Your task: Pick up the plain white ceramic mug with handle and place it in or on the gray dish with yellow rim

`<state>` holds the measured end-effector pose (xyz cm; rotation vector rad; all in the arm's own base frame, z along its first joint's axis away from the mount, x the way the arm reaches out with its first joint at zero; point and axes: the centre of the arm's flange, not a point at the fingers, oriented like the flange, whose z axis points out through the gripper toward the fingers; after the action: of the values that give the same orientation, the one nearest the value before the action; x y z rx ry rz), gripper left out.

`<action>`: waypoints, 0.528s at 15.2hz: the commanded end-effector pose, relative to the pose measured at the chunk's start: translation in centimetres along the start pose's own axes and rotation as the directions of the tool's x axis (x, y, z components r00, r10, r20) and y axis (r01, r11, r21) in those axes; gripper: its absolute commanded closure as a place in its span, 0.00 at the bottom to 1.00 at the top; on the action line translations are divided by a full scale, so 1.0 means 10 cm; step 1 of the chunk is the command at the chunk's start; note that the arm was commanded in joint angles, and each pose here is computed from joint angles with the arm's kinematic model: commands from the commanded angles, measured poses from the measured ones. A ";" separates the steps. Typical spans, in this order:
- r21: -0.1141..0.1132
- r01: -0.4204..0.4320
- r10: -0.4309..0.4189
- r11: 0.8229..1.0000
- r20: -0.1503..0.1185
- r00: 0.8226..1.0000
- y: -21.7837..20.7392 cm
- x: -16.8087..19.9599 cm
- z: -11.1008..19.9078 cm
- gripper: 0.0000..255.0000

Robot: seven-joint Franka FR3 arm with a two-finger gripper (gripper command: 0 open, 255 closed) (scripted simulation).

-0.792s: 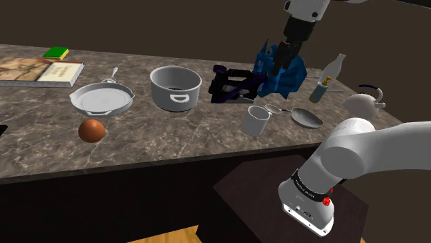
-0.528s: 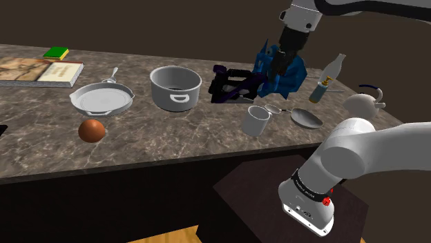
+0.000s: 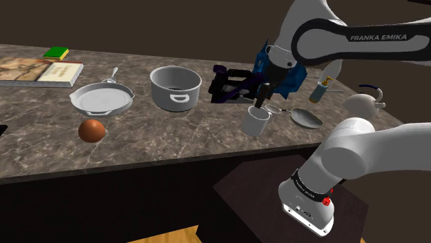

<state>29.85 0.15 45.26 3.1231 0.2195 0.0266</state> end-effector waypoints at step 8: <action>0.001 0.021 -0.021 1.000 -0.019 1.000 -0.07 0.03 0.86 0.00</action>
<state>30.14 0.77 37.37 3.1227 0.2518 0.0528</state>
